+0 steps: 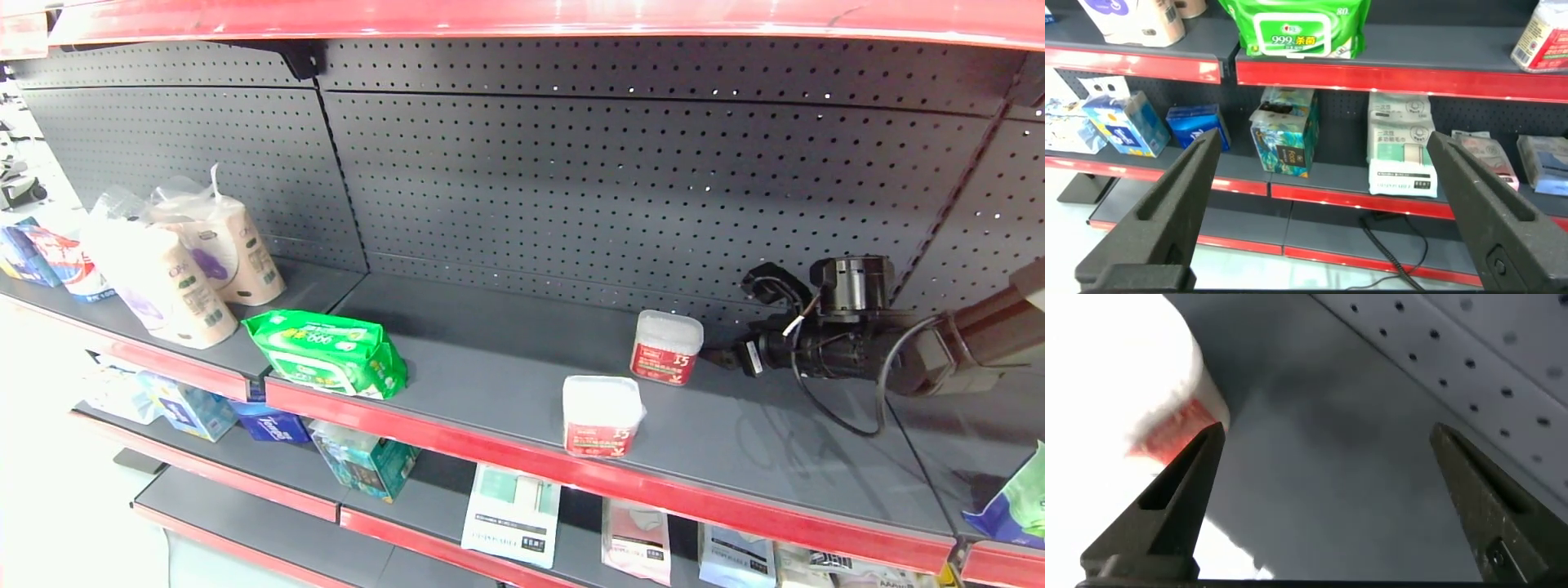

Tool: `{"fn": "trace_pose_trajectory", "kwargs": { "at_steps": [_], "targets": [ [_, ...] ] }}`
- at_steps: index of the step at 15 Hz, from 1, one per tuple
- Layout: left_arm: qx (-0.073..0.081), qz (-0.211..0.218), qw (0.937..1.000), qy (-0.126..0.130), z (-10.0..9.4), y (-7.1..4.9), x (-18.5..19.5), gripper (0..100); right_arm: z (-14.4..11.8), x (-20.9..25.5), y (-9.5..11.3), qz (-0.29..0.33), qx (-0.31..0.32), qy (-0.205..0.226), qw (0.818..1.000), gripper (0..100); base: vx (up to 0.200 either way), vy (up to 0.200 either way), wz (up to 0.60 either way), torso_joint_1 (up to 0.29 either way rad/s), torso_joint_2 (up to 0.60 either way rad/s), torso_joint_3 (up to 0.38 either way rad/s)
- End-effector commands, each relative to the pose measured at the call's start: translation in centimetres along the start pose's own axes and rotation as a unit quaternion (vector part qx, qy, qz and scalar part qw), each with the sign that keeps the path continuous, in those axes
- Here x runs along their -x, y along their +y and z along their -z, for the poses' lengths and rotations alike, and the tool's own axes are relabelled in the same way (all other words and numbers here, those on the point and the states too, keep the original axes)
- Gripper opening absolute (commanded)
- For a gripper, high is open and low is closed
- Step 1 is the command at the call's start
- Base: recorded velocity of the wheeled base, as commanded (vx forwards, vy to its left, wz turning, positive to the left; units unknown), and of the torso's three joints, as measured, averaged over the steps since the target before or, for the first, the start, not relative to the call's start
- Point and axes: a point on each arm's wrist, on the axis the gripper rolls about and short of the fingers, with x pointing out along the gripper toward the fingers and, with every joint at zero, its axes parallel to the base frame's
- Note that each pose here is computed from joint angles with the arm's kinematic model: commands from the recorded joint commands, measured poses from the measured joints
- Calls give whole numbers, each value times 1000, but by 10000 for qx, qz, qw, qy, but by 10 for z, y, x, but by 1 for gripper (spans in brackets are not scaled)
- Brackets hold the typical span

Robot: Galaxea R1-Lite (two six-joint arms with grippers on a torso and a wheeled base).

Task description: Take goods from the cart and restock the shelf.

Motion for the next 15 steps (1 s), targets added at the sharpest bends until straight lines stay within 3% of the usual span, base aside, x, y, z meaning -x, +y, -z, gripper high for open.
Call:
{"fn": "trace_pose_trajectory", "kwargs": {
  "at_steps": [1,8,11,13,15],
  "targets": [
    [1,1,10000,5,0,0,0,100,-2,-4,5,-61,43,-19,10000,100,0,0,0,0,0,0],
    [-7,1,10000,5,0,0,0,100,-10,-7,17,-189,147,-101,9997,100,0,0,0,0,0,0],
    [-7,1,10000,5,0,0,0,100,-5,-6,12,-140,102,-43,9998,100,0,0,0,0,0,0],
    [1,1,10000,5,0,0,0,100,-5,7,4,108,-103,-25,9999,100,0,0,0,0,0,0],
    [9,40,10000,11,0,0,0,100,-8,29,9,146,-224,-83,9996,100,0,0,0,0,0,0]
  ]
}}
